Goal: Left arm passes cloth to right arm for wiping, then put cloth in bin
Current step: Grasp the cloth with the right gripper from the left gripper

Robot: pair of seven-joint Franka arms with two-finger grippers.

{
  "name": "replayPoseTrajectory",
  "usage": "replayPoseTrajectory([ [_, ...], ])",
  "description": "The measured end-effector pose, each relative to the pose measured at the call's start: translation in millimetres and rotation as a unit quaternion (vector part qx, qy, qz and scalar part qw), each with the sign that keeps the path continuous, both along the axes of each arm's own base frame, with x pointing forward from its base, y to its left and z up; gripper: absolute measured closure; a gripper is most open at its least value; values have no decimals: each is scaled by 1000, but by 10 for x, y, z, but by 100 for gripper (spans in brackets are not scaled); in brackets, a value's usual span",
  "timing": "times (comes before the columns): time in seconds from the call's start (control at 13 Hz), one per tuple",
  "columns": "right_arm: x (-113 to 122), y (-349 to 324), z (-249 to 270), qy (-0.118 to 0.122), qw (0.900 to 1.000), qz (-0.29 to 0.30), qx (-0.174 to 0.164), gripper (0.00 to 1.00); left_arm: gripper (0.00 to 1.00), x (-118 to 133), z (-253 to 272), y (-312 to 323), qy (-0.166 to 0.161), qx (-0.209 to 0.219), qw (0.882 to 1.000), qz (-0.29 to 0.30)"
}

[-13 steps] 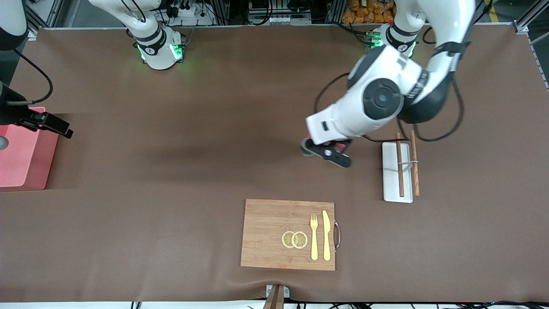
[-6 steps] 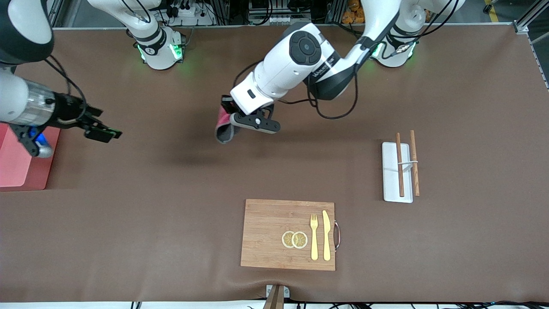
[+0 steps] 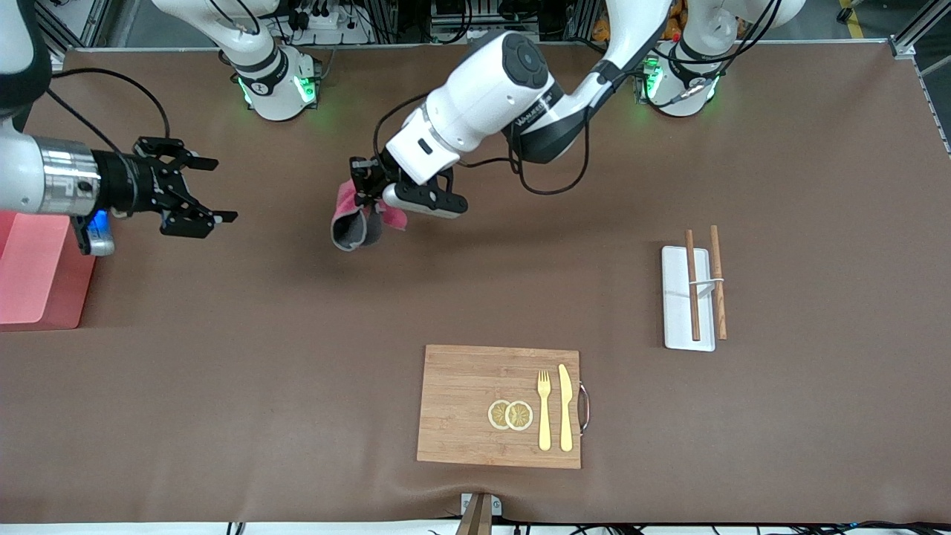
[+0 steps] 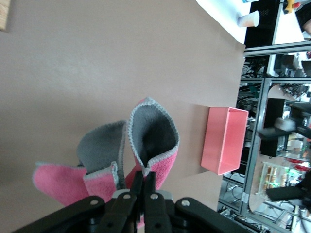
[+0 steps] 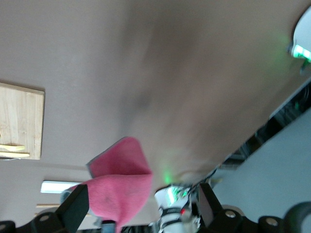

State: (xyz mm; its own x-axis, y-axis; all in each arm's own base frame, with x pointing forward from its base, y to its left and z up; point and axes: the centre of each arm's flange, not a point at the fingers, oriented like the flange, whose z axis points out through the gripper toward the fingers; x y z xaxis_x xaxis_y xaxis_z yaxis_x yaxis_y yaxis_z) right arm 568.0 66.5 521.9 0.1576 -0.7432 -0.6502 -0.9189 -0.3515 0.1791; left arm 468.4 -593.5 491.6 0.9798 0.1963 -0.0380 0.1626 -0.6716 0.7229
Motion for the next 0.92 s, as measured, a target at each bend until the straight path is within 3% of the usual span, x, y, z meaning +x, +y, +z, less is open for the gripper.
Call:
replayPoseTrajectory([
  [0.23,106,161,-296,38,998,-35,29,0,96,-5,23,-10,-2,-5,1000,5],
  [0.46,70,426,-521,66,996,-45,48,0,96,-3,21,-9,-2,-4,1000,5],
  [0.92,-164,1362,-913,78,996,-31,28,1,96,-9,19,-14,-2,-4,1000,4],
])
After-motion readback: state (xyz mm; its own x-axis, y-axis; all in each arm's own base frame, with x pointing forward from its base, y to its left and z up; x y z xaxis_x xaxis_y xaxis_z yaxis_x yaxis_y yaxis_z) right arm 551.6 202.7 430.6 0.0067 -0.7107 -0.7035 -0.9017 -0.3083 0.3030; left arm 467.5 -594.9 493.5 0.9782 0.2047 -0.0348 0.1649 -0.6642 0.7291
